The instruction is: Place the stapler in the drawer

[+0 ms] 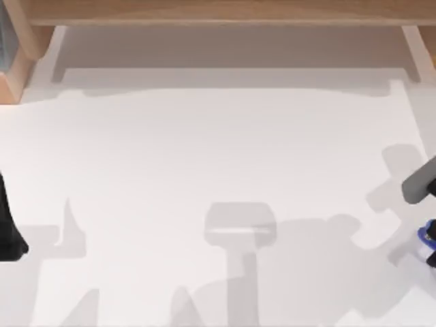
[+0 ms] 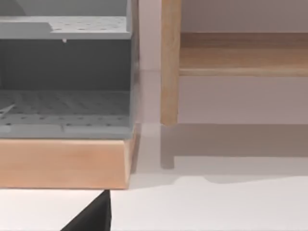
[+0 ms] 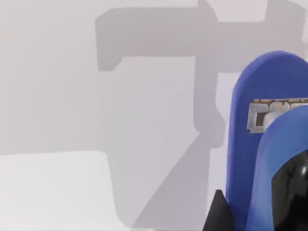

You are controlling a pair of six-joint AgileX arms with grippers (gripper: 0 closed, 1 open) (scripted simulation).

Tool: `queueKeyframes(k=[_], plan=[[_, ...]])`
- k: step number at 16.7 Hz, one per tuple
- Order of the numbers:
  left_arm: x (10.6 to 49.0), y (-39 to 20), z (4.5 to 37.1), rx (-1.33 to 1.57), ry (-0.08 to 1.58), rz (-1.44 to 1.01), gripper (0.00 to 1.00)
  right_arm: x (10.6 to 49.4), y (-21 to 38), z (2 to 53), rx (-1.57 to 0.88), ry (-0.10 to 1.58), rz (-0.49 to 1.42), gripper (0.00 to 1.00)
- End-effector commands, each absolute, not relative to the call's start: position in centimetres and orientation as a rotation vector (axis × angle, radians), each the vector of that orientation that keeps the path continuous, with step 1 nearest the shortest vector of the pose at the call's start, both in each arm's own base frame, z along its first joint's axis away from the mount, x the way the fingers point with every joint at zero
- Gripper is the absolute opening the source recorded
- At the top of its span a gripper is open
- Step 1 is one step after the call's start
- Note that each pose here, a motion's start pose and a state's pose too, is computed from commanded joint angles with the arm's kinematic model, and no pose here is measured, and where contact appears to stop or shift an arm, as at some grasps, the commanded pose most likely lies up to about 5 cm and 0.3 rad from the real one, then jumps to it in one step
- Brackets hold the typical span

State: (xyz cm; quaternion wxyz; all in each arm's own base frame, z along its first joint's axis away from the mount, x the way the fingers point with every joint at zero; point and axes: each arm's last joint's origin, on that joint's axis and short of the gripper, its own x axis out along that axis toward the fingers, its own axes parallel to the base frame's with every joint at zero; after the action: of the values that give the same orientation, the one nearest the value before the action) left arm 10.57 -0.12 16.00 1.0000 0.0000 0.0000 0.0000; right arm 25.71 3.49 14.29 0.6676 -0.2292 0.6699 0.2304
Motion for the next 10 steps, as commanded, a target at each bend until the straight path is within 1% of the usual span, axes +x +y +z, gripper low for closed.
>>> queueKeyframes(k=[2,4,6,10], plan=[[10.6,-0.1,16.0,0.0,0.0,0.0,1.0,26.3,3.6,15.0,-0.519,1.486,0.518,0.0],[10.6,-0.1,16.0,0.0,0.0,0.0,1.0,27.8,3.7,16.4,-0.516,1.436,0.507,0.0],[10.6,-0.1,16.0,0.0,0.0,0.0,1.0,30.0,3.5,18.4,-0.504,1.374,0.478,0.0],[10.6,-0.1,16.0,0.0,0.0,0.0,1.0,35.6,1.5,24.0,-0.453,1.246,0.371,0.0]])
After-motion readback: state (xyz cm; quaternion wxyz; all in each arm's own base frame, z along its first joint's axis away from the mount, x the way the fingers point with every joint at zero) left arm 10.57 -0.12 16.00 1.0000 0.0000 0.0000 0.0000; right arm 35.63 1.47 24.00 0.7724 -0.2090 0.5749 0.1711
